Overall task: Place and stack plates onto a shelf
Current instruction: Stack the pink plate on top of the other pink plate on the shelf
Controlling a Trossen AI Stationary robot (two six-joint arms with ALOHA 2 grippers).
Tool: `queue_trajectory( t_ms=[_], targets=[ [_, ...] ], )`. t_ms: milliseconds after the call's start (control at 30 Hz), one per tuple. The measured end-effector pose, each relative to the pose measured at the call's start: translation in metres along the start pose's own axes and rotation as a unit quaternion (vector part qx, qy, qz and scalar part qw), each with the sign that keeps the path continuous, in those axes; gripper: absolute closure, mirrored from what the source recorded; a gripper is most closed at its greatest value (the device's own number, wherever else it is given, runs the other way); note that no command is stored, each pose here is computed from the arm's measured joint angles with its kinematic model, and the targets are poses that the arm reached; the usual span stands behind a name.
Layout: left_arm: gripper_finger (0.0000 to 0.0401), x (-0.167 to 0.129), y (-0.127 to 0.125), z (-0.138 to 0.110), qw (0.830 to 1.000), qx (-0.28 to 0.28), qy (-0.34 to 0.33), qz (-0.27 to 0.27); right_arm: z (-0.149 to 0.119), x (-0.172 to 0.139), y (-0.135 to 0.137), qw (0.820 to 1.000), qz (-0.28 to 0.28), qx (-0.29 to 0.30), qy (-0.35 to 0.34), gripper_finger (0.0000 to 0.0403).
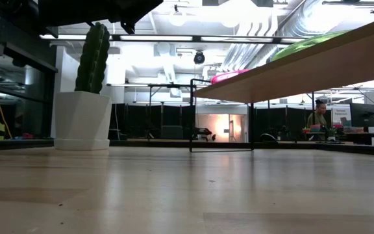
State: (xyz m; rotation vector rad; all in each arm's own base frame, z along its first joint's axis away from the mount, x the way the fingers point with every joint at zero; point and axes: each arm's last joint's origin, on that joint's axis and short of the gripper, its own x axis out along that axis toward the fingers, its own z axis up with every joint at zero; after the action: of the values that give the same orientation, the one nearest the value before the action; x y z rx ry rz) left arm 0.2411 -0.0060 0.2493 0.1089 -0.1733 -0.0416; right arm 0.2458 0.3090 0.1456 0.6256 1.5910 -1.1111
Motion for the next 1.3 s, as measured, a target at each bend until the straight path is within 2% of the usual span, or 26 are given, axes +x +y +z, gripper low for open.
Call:
queue_trajectory(
  t_ms=[567,667,800,867,1133,1300],
  targets=[
    [0.0261,0.0,0.0,0.0,1.0,0.0,0.0,0.0,0.003,0.017,-0.003,1.0,-0.021,0.008,0.017,0.0317],
    [0.0261,0.0,0.0,0.0,1.0,0.0,0.0,0.0,0.004,0.018,-0.005,0.999,-0.032,0.014,0.016,0.0335],
    [0.0261,0.0,0.0,0.0,1.0,0.0,0.0,0.0,0.005,0.022,-0.01,0.998,-0.066,0.022,0.01,0.0385],
    [0.0261,0.0,0.0,0.0,1.0,0.0,0.001,0.0,0.005,0.022,-0.011,0.997,-0.076,0.019,0.014,0.0398],
    [0.0261,0.0,0.0,0.0,1.0,0.0,0.0,0.0,0.002,0.012,-0.01,0.996,-0.073,-0.028,0.043,0.0401],
    [0.0261,0.0,0.0,0.0,1.0,0.0,0.0,0.0,-0.004,-0.016,-0.004,0.996,-0.025,-0.081,0.041,0.0403]
  ],
)
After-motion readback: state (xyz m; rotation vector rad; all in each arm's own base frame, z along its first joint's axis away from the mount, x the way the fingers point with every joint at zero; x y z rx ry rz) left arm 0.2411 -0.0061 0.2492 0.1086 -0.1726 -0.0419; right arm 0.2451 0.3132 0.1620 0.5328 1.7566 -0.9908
